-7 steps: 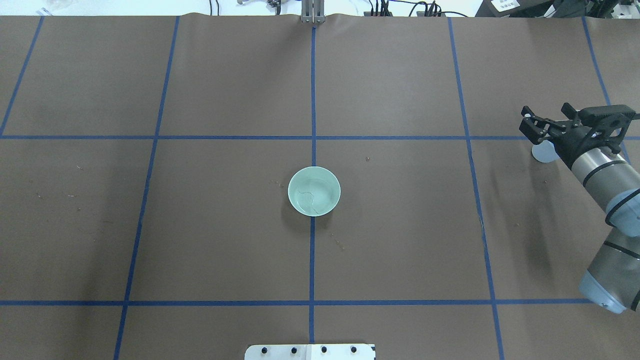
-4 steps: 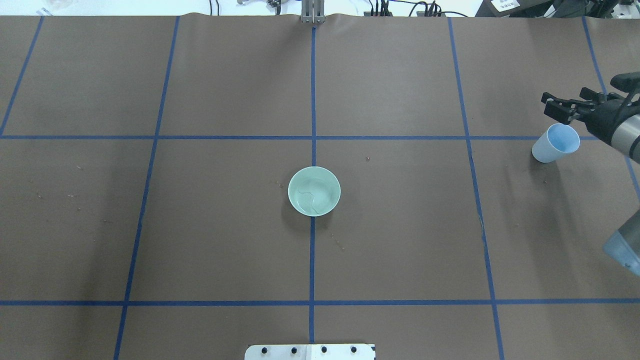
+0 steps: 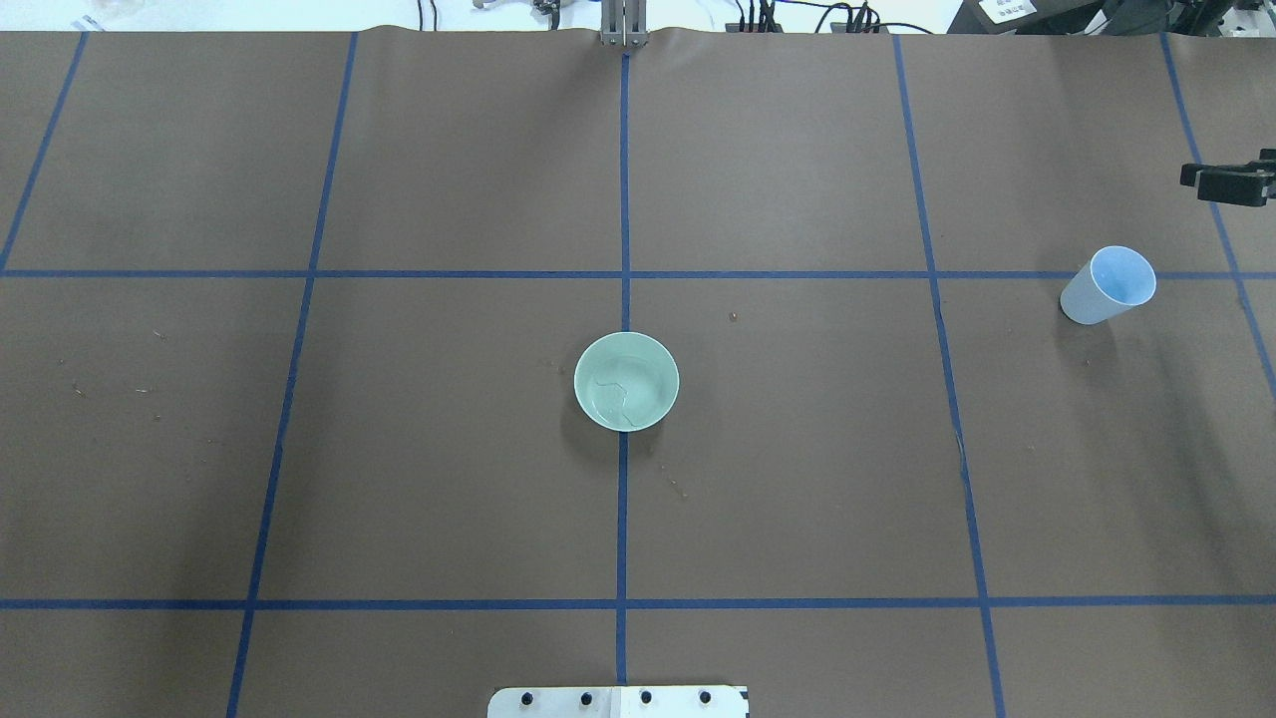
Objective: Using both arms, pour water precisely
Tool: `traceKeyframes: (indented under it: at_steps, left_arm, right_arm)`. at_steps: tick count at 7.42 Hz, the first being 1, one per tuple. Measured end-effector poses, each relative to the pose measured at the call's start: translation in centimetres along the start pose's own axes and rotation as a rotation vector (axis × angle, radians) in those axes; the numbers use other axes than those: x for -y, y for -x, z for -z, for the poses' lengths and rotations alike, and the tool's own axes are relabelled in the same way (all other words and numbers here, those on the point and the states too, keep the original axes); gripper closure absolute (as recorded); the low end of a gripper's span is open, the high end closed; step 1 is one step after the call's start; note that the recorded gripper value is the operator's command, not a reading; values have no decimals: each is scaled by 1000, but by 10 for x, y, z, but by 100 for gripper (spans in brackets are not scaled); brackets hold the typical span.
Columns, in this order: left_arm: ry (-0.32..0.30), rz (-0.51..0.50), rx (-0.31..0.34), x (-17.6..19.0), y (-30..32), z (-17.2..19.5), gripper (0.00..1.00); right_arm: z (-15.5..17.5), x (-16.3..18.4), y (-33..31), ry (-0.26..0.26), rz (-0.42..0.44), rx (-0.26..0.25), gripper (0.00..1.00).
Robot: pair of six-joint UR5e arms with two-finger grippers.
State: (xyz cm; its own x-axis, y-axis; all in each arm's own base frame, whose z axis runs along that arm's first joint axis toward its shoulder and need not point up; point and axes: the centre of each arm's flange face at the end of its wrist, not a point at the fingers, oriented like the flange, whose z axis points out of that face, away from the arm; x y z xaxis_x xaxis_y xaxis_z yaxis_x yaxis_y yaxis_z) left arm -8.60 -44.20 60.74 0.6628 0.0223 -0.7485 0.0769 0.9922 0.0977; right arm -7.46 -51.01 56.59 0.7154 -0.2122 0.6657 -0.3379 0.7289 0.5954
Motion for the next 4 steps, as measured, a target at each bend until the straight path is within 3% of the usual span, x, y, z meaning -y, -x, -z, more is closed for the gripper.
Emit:
traceKeyframes:
  at_steps: [4]
  left_arm:
    - [-5,18,-20,59,-86,-2,0]
  right_arm:
    - [32,-4,-89,280,120,-20,0]
